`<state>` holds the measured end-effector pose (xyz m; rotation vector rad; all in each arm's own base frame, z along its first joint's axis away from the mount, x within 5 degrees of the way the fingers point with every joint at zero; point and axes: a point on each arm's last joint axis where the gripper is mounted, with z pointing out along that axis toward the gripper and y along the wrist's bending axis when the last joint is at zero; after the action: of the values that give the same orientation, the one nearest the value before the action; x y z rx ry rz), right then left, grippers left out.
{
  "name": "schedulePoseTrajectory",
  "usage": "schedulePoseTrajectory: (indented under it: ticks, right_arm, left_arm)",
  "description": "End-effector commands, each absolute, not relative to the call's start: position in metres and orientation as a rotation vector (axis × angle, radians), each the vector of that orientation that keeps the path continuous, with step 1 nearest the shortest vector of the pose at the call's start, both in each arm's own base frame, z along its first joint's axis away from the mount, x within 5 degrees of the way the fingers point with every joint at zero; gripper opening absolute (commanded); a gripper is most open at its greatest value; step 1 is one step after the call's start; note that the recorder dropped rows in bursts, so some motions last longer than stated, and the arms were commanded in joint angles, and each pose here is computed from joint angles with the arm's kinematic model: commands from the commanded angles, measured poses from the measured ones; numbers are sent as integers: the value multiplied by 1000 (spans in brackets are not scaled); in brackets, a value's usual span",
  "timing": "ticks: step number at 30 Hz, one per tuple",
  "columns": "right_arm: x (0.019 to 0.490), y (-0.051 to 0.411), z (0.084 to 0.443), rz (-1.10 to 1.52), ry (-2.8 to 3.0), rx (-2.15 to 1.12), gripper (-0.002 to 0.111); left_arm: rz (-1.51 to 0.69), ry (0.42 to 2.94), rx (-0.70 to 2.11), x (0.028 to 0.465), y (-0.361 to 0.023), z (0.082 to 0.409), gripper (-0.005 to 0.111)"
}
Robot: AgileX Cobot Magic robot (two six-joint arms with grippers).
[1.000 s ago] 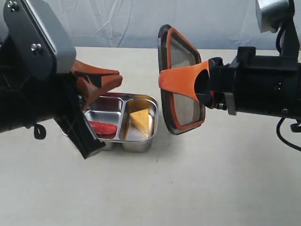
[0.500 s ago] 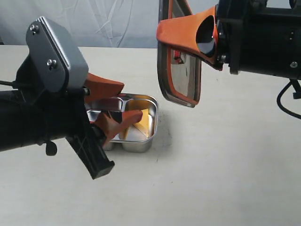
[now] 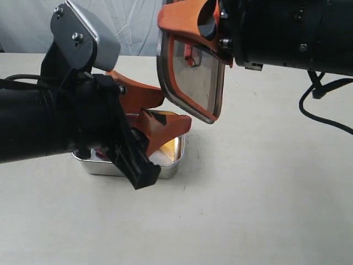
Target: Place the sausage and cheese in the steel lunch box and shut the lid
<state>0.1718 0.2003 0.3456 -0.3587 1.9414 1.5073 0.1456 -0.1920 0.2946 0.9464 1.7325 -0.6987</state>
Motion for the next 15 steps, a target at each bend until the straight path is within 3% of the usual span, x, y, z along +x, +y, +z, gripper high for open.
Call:
schedulePoseTrajectory:
  ticks: [1, 5, 11, 15]
  right_arm:
    - [176, 216, 351, 1505, 1939, -360, -1]
    - [175, 225, 350, 1516, 1950, -382, -1]
    - [167, 236, 345, 1535, 1974, -421, -1]
    - [167, 236, 345, 1521, 1972, -421, -1]
  left_arm:
    - [-753, 1729, 948, 143, -195, 297, 52]
    - [-704, 1748, 919, 146, -193, 296, 48]
    - [-666, 1748, 888, 150, -191, 300, 2]
    - [-696, 1722, 896, 150, -194, 306, 0]
